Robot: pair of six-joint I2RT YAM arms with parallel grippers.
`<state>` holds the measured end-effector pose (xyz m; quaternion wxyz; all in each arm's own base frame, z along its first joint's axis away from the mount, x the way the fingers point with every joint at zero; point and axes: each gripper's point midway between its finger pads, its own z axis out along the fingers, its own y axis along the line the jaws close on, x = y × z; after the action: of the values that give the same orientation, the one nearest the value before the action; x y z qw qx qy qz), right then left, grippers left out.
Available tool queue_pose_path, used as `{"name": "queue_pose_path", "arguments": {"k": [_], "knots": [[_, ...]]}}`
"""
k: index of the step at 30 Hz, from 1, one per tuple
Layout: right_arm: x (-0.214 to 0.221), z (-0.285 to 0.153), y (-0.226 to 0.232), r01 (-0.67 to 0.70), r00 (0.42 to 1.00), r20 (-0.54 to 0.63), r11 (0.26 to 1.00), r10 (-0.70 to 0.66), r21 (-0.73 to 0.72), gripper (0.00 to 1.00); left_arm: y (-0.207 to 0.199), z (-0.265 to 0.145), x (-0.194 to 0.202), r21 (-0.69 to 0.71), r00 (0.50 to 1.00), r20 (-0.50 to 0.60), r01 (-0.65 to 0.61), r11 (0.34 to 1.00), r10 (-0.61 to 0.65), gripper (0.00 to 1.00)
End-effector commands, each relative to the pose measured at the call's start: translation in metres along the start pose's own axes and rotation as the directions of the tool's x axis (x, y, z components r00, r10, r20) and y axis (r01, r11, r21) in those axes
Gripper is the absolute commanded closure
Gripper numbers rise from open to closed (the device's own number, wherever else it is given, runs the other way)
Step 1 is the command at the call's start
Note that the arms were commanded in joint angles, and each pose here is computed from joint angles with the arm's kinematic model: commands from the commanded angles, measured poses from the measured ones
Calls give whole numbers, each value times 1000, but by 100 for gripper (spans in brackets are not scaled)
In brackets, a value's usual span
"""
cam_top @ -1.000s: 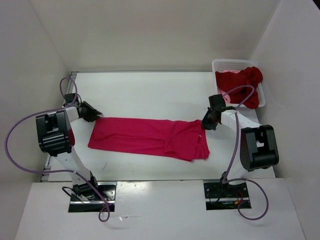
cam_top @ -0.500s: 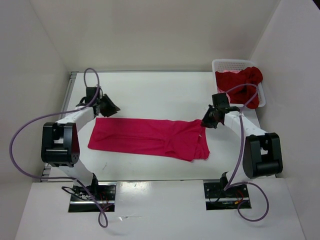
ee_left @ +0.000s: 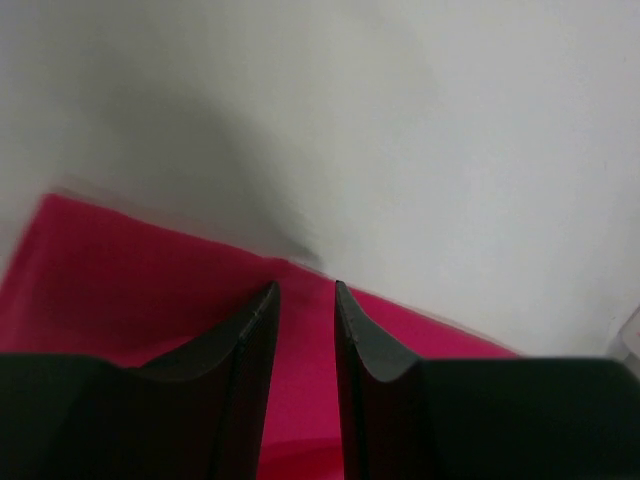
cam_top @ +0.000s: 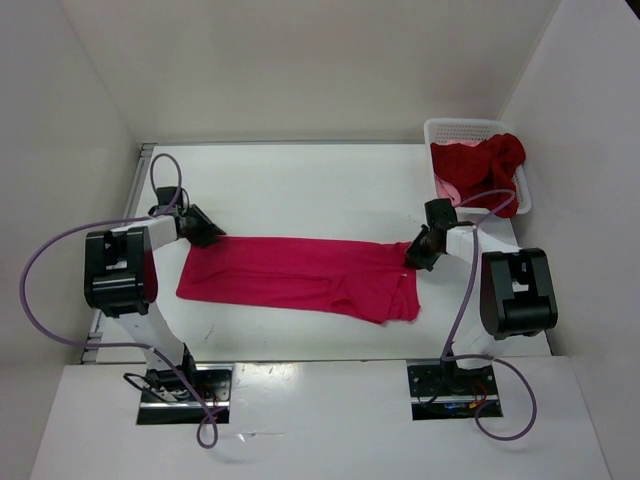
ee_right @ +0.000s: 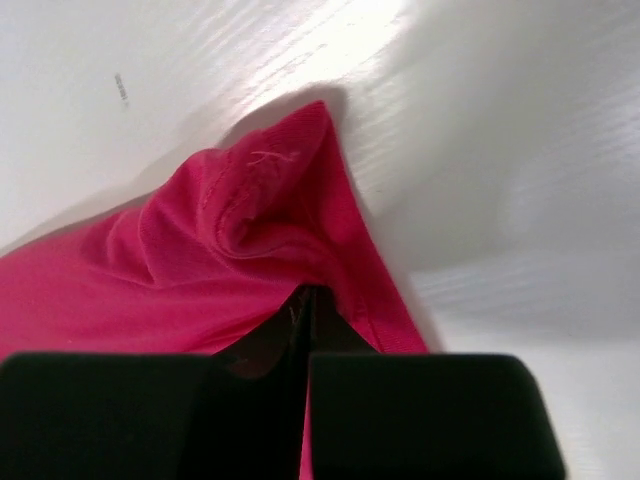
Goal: Fold and stack the t-shirts
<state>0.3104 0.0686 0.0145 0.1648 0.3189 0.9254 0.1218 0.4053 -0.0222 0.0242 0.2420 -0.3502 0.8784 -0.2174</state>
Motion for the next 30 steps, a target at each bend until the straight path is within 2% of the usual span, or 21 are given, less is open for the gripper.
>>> {"name": "queue_pose_path", "arguments": {"k": [1, 5, 10, 12, 14, 15, 19, 24, 28, 30], "knots": [[-6, -4, -16, -47, 998, 50, 998, 45, 38, 97, 22, 1, -11, -28, 999, 20, 42, 999, -42, 64], [-12, -19, 1, -38, 997, 72, 998, 41, -40, 77, 20, -1, -23, -11, 999, 23, 41, 999, -41, 64], [-35, -73, 28, 37, 987, 160, 993, -18, -115, 68, -9, -29, -41, 65, 995, 95, 2, 998, -8, 64], [-30, -84, 37, 68, 987, 157, 986, -44, -154, 68, -31, -39, -40, 103, 993, 115, -43, 994, 31, 64], [-7, -79, 39, 74, 994, 95, 982, -58, -174, 76, -41, -41, -30, 115, 993, 102, -67, 991, 55, 64], [3, -75, 42, 78, 995, 78, 979, -65, -188, 84, -48, -42, -26, 126, 993, 99, -83, 989, 71, 64], [45, -40, 40, 62, 997, -36, 982, -69, -180, 97, -63, -36, 17, 147, 990, 18, -139, 979, 138, 64], [46, -17, 24, 25, 999, -30, 994, -28, -104, 97, -45, -31, 31, 116, 993, -9, -117, 986, 119, 64], [47, -16, 5, 12, 1000, -4, 999, -12, -34, 97, -31, -26, 44, 87, 994, -44, -92, 992, 97, 64], [51, -20, 1, 12, 1000, -3, 999, -12, -35, 95, -22, -26, 38, 76, 997, -32, -71, 995, 74, 64]]}}
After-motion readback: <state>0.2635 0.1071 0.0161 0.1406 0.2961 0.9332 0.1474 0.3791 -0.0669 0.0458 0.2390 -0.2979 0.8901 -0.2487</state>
